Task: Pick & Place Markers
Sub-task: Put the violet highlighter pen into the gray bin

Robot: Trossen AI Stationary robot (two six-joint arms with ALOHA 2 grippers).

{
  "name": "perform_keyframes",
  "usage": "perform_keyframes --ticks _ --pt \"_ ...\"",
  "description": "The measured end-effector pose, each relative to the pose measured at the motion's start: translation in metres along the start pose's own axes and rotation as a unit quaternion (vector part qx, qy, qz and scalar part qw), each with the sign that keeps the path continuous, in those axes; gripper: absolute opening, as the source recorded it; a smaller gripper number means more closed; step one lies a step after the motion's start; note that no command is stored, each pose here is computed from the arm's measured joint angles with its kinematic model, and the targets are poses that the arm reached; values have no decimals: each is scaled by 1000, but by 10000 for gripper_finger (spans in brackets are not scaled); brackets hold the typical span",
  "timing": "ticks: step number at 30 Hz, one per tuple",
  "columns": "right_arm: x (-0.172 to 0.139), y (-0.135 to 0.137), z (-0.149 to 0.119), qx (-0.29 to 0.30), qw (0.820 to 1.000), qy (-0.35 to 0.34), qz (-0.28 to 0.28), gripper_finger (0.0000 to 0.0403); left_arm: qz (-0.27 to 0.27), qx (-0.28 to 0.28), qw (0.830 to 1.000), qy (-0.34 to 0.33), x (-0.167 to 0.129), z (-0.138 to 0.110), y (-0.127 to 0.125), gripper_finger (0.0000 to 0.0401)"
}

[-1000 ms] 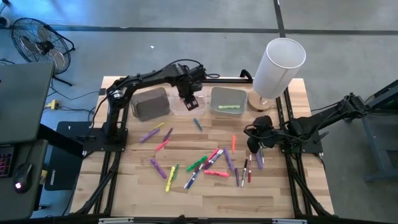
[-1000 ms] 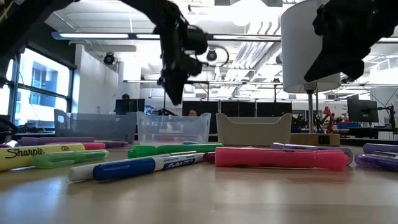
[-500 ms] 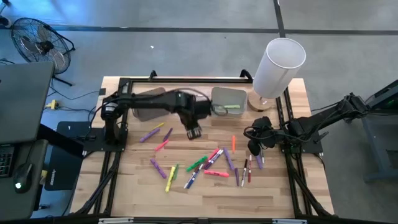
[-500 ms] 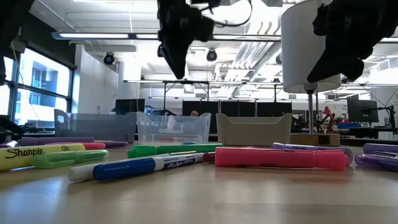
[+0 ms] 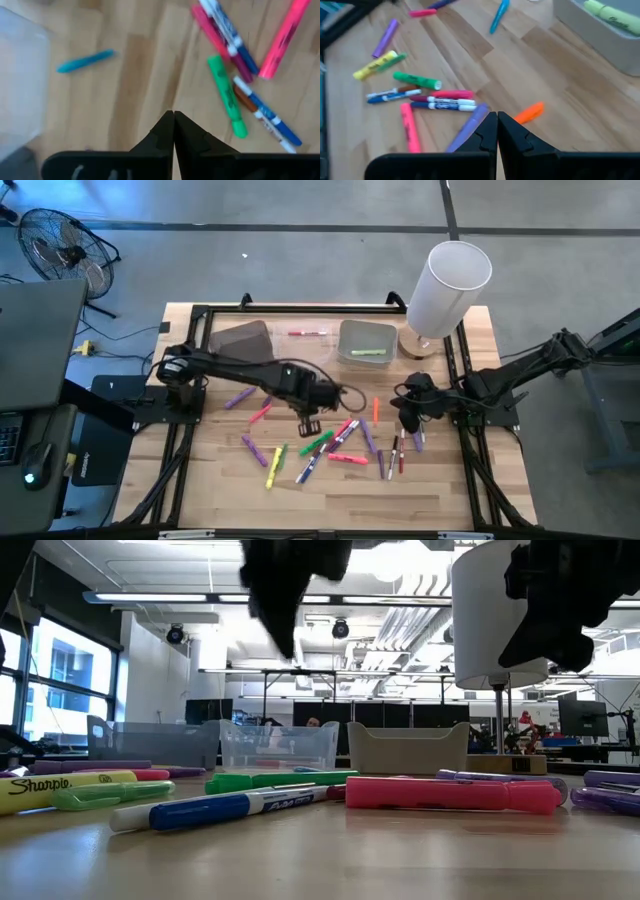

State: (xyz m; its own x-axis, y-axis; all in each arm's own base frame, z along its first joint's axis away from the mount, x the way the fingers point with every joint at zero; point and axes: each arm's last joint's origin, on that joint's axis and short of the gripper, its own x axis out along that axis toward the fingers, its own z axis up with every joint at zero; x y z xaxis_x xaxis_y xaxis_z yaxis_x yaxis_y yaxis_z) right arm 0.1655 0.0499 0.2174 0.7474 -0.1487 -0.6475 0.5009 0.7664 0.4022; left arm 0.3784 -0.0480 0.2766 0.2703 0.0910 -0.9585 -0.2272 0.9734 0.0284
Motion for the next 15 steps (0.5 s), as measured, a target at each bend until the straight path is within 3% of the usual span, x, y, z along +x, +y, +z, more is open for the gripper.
perform_keyframes --ticks 3,9,12,15 --pt "-1 3 -1 13 1000 -3 10 0 -4 5 1000 18 12 -23 -5 1" --pt "0 9 1 62 998 -6 -7 0 -57 -29 998 -15 30 -78 -7 1" --pt "1 23 9 52 998 21 -37 0 -75 -50 995 -40 26 -113 -1 0" --pt "5 36 19 48 991 63 -111 0 -93 -74 990 -82 21 -141 5 0"
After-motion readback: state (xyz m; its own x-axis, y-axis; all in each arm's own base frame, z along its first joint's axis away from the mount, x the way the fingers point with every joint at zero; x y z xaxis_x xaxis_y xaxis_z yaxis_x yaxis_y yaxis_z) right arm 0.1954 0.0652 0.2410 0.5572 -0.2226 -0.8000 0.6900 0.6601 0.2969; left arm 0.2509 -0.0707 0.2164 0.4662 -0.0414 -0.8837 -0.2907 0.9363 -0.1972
